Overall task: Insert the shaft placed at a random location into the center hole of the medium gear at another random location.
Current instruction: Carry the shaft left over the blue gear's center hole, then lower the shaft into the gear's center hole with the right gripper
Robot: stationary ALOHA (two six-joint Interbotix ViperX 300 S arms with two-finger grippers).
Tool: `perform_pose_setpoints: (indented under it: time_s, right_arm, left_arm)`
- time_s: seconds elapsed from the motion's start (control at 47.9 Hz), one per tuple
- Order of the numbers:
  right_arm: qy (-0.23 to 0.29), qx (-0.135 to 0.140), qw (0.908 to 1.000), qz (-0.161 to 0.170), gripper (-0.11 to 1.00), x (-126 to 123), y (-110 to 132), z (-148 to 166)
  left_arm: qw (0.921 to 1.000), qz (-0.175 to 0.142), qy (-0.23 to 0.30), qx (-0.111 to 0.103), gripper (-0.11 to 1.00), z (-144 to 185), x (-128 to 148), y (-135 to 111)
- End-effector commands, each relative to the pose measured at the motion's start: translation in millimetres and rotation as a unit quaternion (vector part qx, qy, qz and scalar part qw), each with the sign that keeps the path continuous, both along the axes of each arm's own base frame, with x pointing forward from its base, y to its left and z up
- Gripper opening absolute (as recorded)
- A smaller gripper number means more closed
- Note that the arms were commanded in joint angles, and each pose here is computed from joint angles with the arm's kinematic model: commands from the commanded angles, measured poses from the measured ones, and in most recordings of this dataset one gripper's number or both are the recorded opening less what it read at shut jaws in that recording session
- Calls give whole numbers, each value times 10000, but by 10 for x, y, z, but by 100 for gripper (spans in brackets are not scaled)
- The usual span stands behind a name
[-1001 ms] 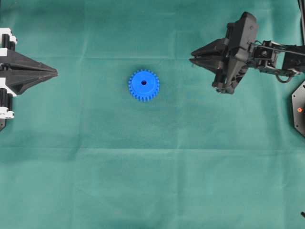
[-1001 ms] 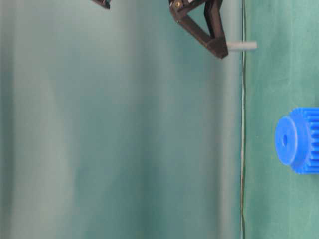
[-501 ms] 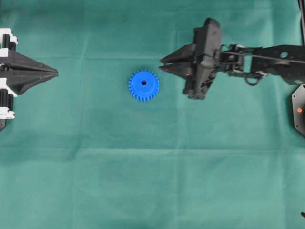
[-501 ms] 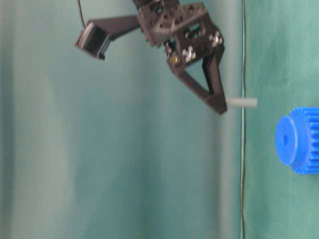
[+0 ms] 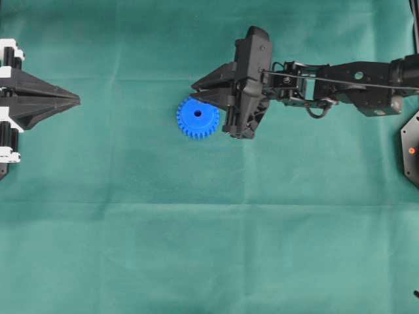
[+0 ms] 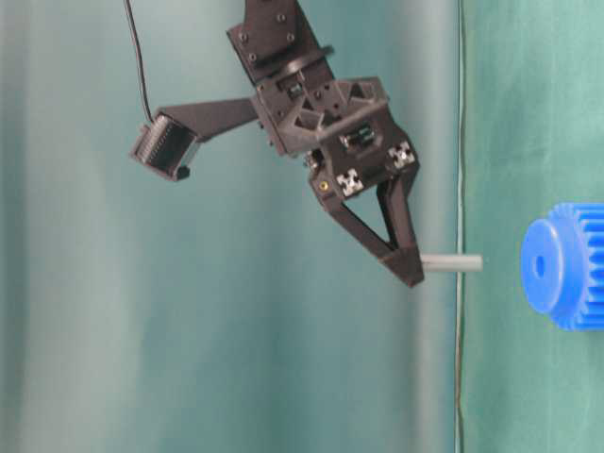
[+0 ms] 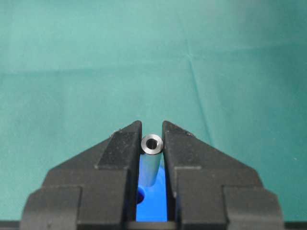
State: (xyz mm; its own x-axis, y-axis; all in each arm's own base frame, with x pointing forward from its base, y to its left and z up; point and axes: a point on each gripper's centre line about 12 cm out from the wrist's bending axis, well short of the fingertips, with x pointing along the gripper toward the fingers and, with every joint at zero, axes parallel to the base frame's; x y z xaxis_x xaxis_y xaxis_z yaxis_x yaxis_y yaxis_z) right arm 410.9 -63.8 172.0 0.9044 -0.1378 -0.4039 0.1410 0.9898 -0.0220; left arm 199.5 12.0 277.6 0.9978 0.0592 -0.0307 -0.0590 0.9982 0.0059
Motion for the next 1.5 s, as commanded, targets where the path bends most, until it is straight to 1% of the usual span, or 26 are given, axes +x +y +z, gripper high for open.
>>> perform_pose_setpoints:
  time_s: [0.0, 0.438, 0.897, 1.294, 1.481]
  right_arm:
    - [-192, -114, 9997, 60, 15, 83, 7, 149]
    - [-126, -89, 9999, 63, 16, 96, 12, 89]
    - [39, -5, 10000, 44, 15, 143, 16, -143]
    - [39, -5, 10000, 44, 15, 136, 17, -150]
    - [-43, -24, 10000, 46, 15, 127, 18, -49]
  left_arm:
    - [9999, 11, -130, 15, 0, 95, 31, 7]
    - [9999, 13, -130, 8, 0, 95, 31, 8]
    - [9999, 11, -130, 15, 0, 95, 31, 7]
    - [9999, 13, -122, 7, 0, 93, 31, 8]
    - [9999, 13, -114, 15, 0, 91, 31, 8]
